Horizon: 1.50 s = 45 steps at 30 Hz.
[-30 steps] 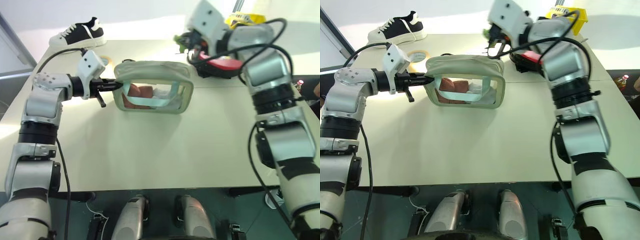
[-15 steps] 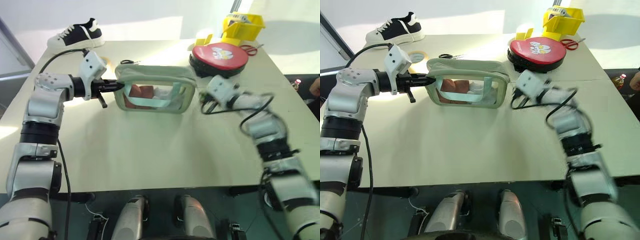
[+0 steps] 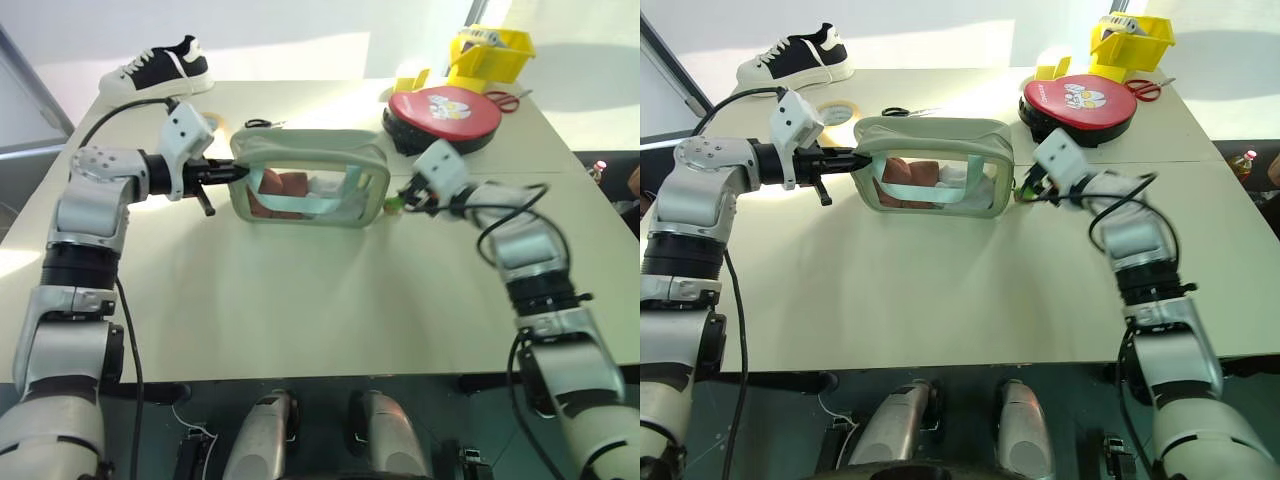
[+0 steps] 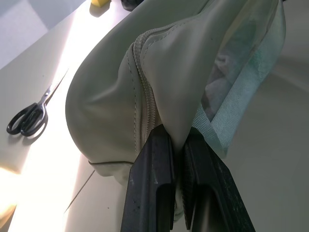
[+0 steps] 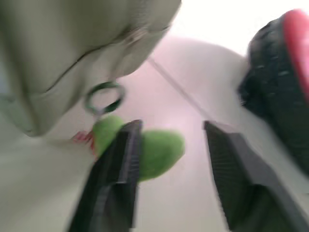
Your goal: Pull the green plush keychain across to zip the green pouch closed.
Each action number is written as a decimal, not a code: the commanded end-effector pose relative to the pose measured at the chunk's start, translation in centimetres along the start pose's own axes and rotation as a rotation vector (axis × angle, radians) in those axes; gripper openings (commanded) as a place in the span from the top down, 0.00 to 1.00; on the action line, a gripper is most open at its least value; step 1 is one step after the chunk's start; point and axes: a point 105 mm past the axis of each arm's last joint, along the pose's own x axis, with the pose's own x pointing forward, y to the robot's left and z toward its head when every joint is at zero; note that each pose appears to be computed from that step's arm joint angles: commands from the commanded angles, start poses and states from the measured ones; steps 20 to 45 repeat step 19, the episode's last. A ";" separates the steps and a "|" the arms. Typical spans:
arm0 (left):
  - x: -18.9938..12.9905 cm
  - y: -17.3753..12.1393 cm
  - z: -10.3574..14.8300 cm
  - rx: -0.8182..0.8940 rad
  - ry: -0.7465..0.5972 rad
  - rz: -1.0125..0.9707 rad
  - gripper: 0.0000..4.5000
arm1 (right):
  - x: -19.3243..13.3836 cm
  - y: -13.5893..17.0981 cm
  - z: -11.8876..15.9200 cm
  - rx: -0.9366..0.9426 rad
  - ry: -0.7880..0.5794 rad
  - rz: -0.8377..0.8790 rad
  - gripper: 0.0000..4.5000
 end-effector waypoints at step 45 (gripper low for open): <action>-8.9 4.5 2.3 -0.090 -0.036 0.169 0.02 | -8.6 0.7 9.4 0.100 -0.272 0.392 0.00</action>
